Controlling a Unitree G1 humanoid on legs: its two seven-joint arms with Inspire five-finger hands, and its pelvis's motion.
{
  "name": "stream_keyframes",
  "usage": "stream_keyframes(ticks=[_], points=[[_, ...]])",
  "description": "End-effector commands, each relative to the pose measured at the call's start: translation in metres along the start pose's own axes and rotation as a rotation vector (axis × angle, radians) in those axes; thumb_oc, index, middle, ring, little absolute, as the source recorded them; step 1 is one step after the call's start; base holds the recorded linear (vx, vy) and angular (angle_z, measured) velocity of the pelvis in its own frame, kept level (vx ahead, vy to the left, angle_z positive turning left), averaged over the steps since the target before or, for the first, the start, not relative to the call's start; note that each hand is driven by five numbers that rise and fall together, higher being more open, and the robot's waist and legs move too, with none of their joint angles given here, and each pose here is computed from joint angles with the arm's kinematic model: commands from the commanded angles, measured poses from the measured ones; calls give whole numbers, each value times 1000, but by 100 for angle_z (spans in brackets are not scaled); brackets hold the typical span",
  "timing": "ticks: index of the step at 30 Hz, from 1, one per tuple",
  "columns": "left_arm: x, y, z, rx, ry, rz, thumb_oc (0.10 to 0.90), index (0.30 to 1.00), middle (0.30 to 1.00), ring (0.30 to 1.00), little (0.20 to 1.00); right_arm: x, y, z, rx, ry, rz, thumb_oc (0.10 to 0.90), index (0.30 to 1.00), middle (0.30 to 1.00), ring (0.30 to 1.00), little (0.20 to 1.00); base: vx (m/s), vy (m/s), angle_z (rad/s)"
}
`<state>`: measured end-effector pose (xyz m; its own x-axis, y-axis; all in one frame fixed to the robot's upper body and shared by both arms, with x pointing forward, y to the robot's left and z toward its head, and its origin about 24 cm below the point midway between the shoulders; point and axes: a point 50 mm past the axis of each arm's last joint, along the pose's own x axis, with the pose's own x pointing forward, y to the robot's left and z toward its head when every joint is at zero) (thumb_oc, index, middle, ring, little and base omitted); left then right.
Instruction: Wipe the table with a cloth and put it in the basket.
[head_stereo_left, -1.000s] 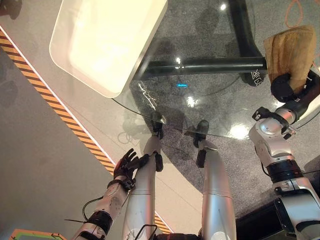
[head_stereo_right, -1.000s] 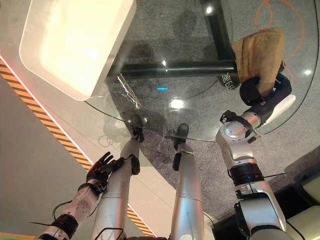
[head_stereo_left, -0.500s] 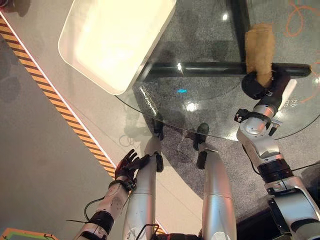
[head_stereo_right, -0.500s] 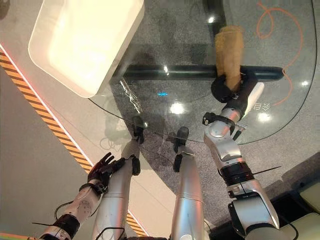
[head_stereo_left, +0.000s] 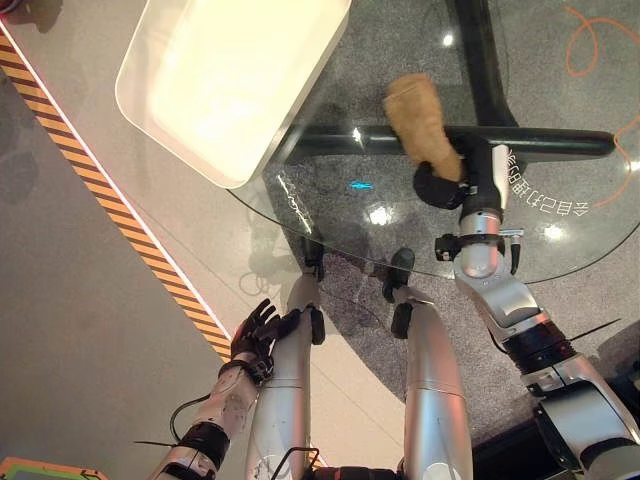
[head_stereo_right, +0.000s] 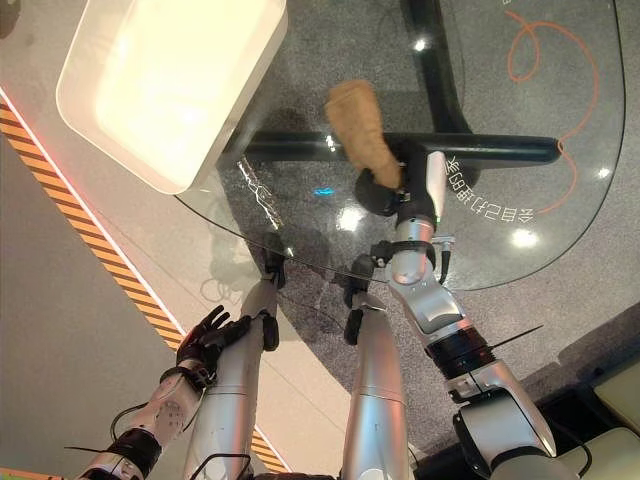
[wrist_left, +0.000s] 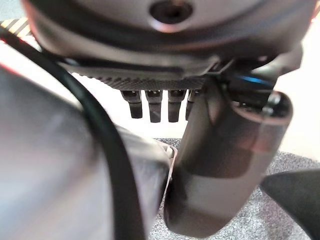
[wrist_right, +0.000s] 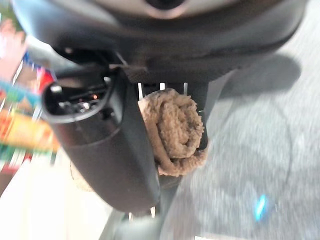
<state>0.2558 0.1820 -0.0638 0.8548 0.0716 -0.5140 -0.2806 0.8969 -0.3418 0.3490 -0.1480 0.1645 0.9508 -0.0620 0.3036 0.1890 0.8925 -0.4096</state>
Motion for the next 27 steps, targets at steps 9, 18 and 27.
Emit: stream_keyframes(ticks=[9,18,27], points=[[-16,16,-45,76,143,51,800,900,900,900,900,-16,52,70,42,-295,312,100,300,300,300,200,7,4,5],[-13,12,-38,85,125,34,800,900,900,900,900,-17,61,58,6,-234,353,100,300,300,300,200,2,1,3],[-9,7,-29,72,82,11,800,900,900,900,900,-14,57,55,18,-224,328,100,300,300,300,200,-8,-5,0]])
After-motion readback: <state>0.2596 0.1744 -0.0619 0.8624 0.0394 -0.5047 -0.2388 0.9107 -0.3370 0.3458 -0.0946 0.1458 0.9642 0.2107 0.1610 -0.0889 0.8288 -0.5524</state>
